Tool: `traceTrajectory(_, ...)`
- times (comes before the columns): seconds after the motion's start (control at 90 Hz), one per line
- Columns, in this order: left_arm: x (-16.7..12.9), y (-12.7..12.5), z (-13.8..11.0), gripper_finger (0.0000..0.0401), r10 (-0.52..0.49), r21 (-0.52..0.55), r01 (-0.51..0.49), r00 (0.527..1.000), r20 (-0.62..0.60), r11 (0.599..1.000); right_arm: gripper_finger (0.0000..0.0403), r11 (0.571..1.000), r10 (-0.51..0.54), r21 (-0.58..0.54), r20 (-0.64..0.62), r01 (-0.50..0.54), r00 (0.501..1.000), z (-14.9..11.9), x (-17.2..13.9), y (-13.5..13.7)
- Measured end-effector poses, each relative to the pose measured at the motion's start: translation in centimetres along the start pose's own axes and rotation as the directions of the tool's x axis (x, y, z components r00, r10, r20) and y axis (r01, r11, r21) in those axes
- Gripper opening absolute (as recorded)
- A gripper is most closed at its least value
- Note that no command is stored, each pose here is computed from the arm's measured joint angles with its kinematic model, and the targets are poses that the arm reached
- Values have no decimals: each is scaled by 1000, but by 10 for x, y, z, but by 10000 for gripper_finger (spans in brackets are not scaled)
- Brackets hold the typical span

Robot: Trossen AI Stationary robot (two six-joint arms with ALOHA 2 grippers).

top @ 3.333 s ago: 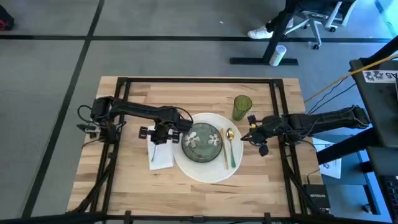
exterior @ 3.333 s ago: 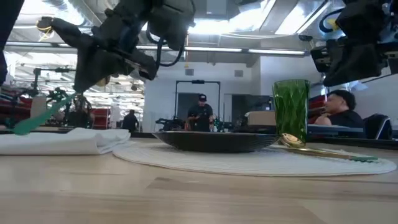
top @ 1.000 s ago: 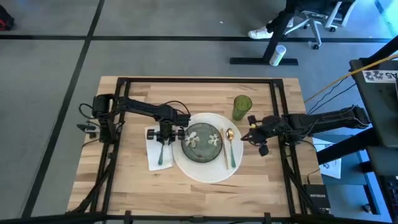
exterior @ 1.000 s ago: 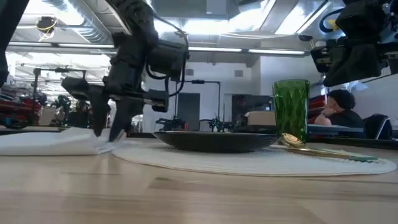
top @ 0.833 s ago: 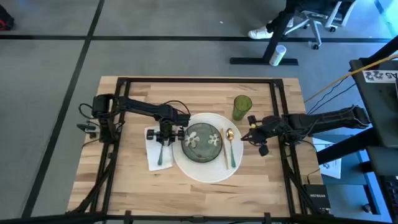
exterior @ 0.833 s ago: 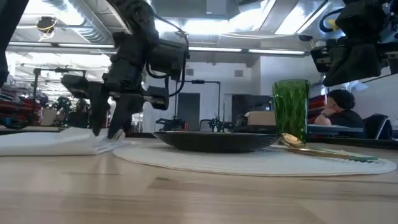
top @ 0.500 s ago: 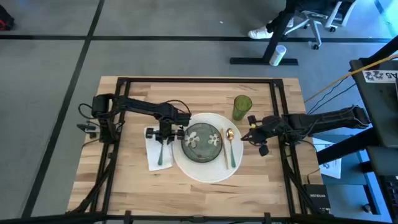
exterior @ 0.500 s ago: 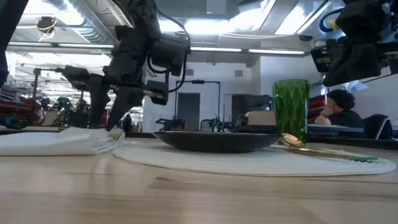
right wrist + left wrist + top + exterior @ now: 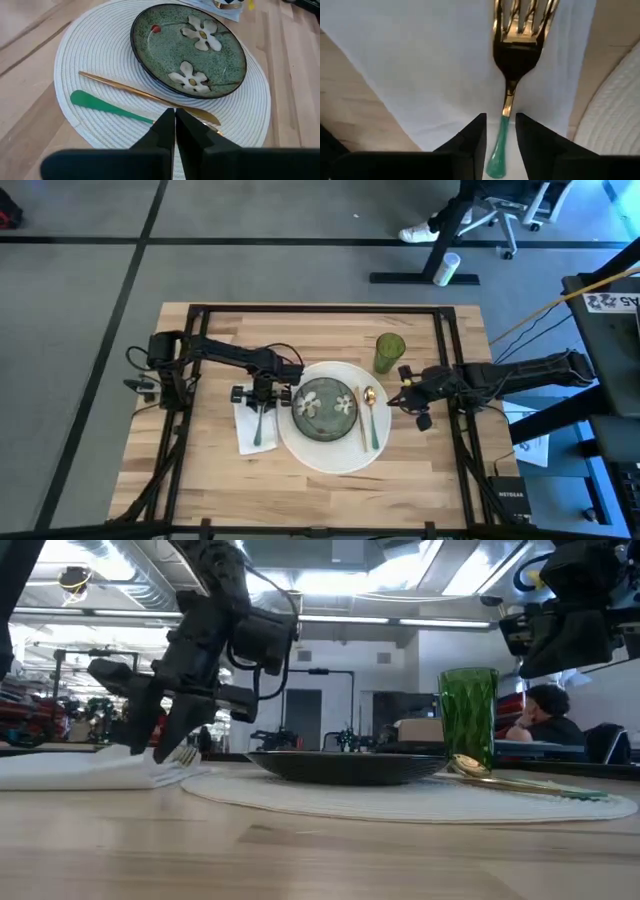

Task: Set table place
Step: Put the green fork on the white table napkin

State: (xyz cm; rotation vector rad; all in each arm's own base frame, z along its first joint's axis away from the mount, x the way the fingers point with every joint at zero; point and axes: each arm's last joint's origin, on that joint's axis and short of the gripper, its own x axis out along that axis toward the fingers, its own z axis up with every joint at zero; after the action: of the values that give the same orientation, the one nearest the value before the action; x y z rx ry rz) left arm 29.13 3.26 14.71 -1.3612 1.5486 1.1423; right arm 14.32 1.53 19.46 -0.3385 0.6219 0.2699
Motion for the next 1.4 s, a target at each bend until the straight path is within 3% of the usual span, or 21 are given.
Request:
traceTrajectory(0.267,0,-2,0,4,-22,26,22,1000,4,999,1,1000,0,0,0,0,1000,0,0,0)
traceTrajectory(0.478,0,-2,0,0,-23,23,23,1000,-5,999,1,1000,0,0,0,0,1000,0,0,0)
traceTrajectory(0.844,-17,11,-22,0,5,-14,-5,1000,-16,1000,1,1000,0,-1,-1,0,1000,0,0,0)
traceTrajectory(1.222,-4,18,-19,0,34,-60,-35,999,-20,998,1,1000,1,-1,-3,-1,1000,0,0,0)
traceTrajectory(1.4,-3,15,-18,0,0,-46,-1,1000,-15,999,1,1000,1,0,-3,-1,1000,0,0,0)
